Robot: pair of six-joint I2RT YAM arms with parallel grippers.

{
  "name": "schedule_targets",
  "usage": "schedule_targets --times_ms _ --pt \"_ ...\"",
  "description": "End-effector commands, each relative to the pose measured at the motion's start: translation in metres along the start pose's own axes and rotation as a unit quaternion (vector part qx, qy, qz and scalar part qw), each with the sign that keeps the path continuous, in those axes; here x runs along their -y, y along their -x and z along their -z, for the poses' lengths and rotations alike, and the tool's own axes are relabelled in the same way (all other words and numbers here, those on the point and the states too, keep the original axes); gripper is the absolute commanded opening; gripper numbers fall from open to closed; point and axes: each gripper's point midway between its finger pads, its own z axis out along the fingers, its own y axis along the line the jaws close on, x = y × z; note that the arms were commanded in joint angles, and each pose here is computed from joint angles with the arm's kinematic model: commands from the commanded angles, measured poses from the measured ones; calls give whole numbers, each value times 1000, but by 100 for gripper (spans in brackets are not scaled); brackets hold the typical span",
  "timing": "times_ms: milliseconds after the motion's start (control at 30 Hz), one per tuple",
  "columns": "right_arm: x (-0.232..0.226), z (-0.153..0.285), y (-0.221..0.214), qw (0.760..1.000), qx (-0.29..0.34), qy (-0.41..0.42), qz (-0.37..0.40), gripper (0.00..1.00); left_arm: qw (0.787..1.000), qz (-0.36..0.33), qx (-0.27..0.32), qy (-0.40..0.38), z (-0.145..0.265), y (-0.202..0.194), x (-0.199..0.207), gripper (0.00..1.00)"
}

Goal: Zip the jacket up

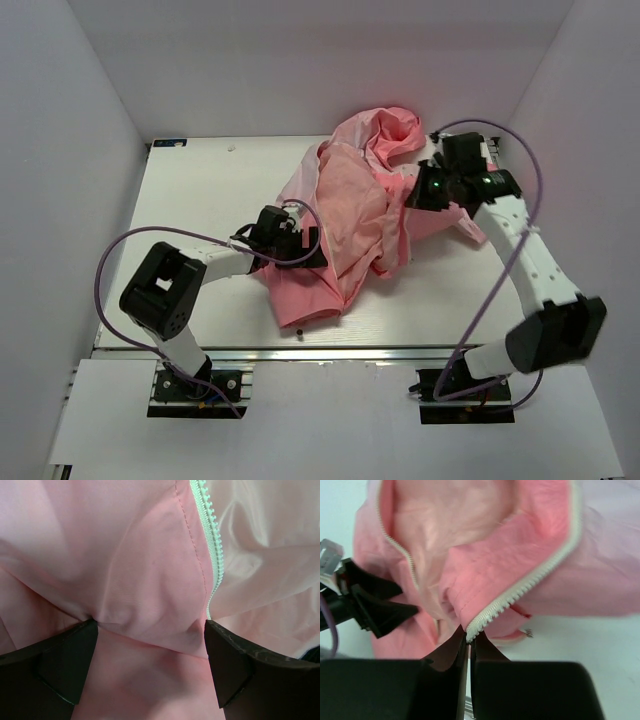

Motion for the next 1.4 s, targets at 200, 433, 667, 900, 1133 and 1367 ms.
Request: schedule_targets --times_ms 200,433,667,900,1133,1367 --pt "-146 -113 -38 961 -155 206 105 40 986 43 15 163 14 17 -97 98" --pt "-148 -86 -28 957 -95 228 153 89 990 50 24 127 24 56 -96 98" --pt "-76 -45 -94 968 -78 152 185 89 995 26 91 41 70 95 -37 98" --pt "-28 -44 -158 972 -113 104 178 89 994 40 101 14 100 78 -13 98" --pt "-17 -78 -147 976 -79 69 190 89 997 32 66 -8 96 30 -1 98" --pt "-14 -103 -161 971 -121 64 195 75 998 36 49 16 82 -2 -11 98"
